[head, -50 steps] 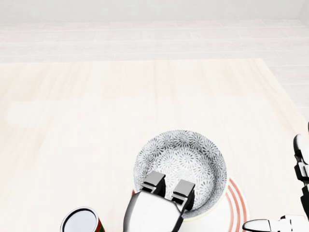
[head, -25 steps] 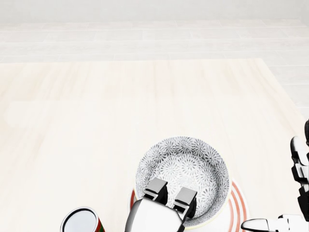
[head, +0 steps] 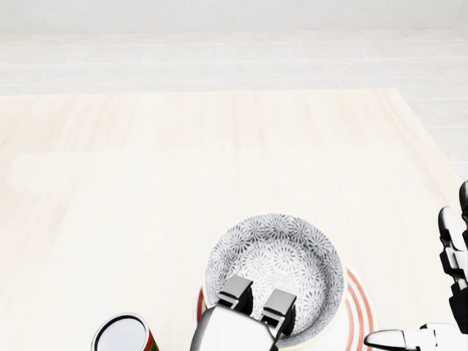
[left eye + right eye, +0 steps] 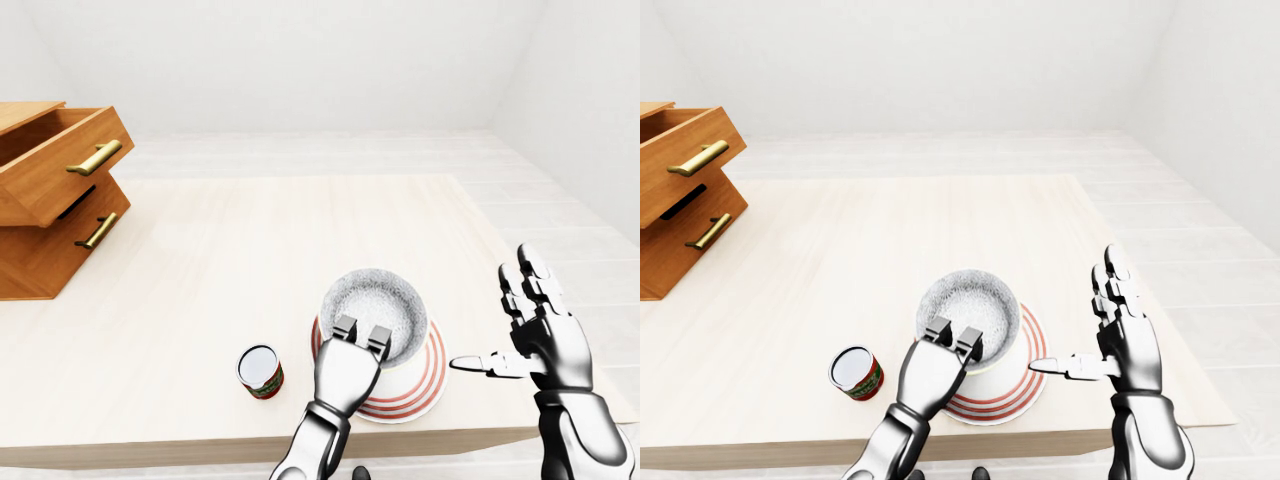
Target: Put the bowl on the plate.
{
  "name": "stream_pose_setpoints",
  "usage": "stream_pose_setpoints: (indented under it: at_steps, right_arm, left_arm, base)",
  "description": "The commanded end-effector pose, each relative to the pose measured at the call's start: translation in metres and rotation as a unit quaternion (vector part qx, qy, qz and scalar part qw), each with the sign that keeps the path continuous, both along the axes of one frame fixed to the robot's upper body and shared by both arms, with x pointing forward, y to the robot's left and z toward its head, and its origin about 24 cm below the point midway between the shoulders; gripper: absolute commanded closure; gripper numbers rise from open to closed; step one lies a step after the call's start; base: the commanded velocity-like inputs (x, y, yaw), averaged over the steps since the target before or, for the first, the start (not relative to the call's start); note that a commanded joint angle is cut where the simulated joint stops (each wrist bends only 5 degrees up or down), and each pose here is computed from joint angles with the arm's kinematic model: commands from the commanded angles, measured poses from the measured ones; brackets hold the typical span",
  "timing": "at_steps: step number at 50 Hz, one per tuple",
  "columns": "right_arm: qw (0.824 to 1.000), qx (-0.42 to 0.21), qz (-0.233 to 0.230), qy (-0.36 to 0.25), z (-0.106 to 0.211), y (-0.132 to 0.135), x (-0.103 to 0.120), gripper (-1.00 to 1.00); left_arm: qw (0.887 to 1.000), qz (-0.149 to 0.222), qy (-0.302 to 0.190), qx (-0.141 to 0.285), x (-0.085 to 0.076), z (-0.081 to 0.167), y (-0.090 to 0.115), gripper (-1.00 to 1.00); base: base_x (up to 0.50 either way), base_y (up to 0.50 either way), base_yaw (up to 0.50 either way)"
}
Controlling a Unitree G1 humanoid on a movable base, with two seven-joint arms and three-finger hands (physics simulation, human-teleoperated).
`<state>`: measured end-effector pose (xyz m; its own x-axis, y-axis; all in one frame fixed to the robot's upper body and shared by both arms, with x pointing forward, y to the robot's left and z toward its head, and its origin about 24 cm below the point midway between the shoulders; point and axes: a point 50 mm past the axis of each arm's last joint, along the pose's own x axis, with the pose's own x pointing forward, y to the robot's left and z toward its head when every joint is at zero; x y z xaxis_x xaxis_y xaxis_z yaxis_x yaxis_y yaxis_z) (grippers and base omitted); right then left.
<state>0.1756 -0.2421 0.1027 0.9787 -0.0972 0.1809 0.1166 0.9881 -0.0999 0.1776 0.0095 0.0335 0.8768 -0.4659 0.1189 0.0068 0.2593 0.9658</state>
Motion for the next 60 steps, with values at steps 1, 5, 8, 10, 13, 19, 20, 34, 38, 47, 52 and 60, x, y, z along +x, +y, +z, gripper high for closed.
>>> stream_pose_setpoints:
  at_steps: [1,5,8,10,13,19,20,34,38,47,52,60]
  right_arm:
    - [1.000,0.001,0.000,0.002,-0.001,0.000,0.001,-1.00]
    - [1.000,0.002,0.000,0.003,-0.002,-0.001,0.002,-1.00]
    - [1.000,0.001,0.000,0.002,-0.001,-0.001,0.001,-1.00]
    - [1.000,0.001,0.000,0.001,-0.001,-0.001,0.001,-1.00]
    - [1.000,0.000,-0.001,0.000,0.000,-0.001,0.001,-1.00]
    - [1.000,-0.002,-0.001,-0.003,0.001,-0.001,0.001,-1.00]
    - [1.000,-0.002,-0.001,-0.004,0.002,-0.001,0.000,-1.00]
    - [1.000,-0.002,-0.002,-0.005,0.002,-0.002,0.000,-1.00]
    - [1.000,0.000,-0.002,-0.003,0.001,-0.002,0.001,-1.00]
    - [1.000,0.000,-0.002,-0.001,0.001,-0.002,0.000,-1.00]
    - [1.000,0.000,-0.002,-0.001,0.000,-0.002,0.000,-1.00]
    - [1.000,0.001,-0.002,0.000,0.000,-0.002,0.001,-1.00]
  left_arm:
    - [1.000,0.007,-0.015,-0.018,0.002,0.002,0.000,1.00]
    - [1.000,0.008,-0.014,-0.016,0.003,0.000,0.000,1.00]
    - [1.000,0.009,-0.014,-0.015,0.003,0.000,0.000,1.00]
    - [1.000,0.008,-0.014,-0.015,0.003,0.000,0.000,1.00]
    - [1.000,0.008,-0.014,-0.014,0.003,0.000,-0.001,1.00]
    - [1.000,0.009,-0.011,-0.011,0.005,-0.004,-0.002,1.00]
    - [1.000,0.009,-0.011,-0.010,0.005,-0.005,-0.002,1.00]
    - [1.000,0.011,-0.006,-0.010,0.006,-0.007,-0.002,1.00]
    - [1.000,0.013,-0.005,-0.009,0.006,-0.009,-0.001,1.00]
    - [1.000,0.016,-0.001,-0.008,0.006,-0.013,-0.001,1.00]
    - [1.000,0.015,-0.001,-0.006,0.005,-0.014,-0.001,1.00]
    - [1.000,0.018,0.003,-0.004,0.006,-0.019,-0.001,1.00]
  base:
    - [0.00,0.00,0.00]
    - [0.00,0.00,0.00]
    - [0.00,0.00,0.00]
    - [0.00,0.00,0.00]
    - [0.00,0.00,0.00]
    - [0.00,0.00,0.00]
    - [0.00,0.00,0.00]
    - [0.00,0.00,0.00]
    - [0.00,0.00,0.00]
    - [0.00,0.00,0.00]
    - [0.00,0.00,0.00]
    - [0.00,0.00,0.00]
